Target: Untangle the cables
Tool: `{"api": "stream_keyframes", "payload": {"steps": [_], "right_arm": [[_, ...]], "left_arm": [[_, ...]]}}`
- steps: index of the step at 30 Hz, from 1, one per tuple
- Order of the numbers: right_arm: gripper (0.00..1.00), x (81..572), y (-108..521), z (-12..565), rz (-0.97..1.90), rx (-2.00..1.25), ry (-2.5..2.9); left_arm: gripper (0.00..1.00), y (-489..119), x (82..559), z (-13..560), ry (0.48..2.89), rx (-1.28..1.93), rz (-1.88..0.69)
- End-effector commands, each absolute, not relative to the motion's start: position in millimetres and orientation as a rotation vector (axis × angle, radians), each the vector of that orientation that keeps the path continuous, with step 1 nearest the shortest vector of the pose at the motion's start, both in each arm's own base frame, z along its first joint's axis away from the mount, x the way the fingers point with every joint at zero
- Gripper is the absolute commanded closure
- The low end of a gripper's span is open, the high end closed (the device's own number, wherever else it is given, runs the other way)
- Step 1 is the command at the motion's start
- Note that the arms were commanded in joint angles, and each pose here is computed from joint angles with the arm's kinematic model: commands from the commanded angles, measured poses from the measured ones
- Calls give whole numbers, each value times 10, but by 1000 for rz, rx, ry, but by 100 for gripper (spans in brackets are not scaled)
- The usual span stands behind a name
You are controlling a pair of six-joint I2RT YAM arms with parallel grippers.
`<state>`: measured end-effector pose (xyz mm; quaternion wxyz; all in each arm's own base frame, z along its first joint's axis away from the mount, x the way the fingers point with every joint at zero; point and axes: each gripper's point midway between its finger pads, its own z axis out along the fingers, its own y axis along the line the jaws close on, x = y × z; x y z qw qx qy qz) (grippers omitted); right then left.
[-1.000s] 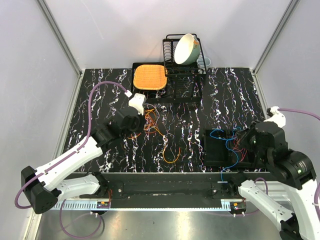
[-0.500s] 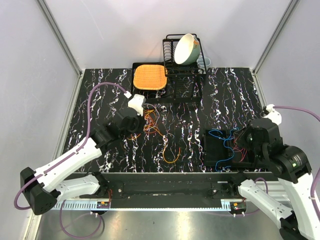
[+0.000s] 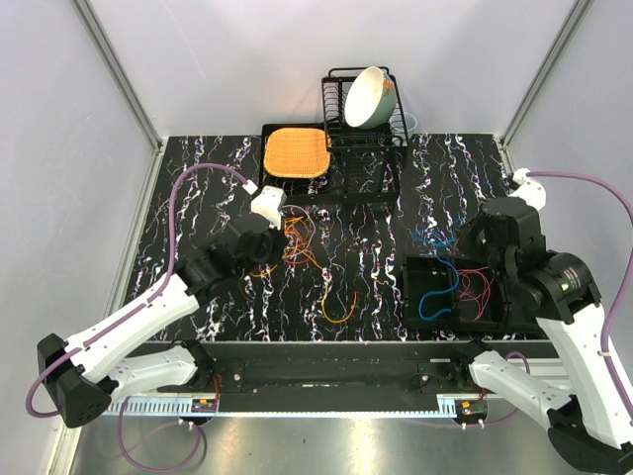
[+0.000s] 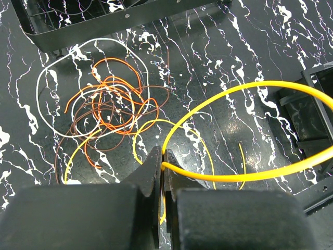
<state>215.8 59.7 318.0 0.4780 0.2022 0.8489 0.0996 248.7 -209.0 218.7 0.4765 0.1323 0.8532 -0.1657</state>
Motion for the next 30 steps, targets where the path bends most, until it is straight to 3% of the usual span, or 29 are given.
{"api": "stream_keyframes", "payload": {"steps": [1,12,19,30], "right_arm": [[100,2335,576,3418,223,471,1970],[100,1961,512,2727,263,558,2079],[100,1687,410,2657,312,618,2071],[100,1725,492,2337,282,655,2164]], "left_arm": [[100,-2113,2526,2342,2023,295,-441],[100,-2133,2513,2338,2022,300,-448],[100,-2185,2503,2291,2026,308,-459],[100,-2225,2427,2256,2024,330,-446]]}}
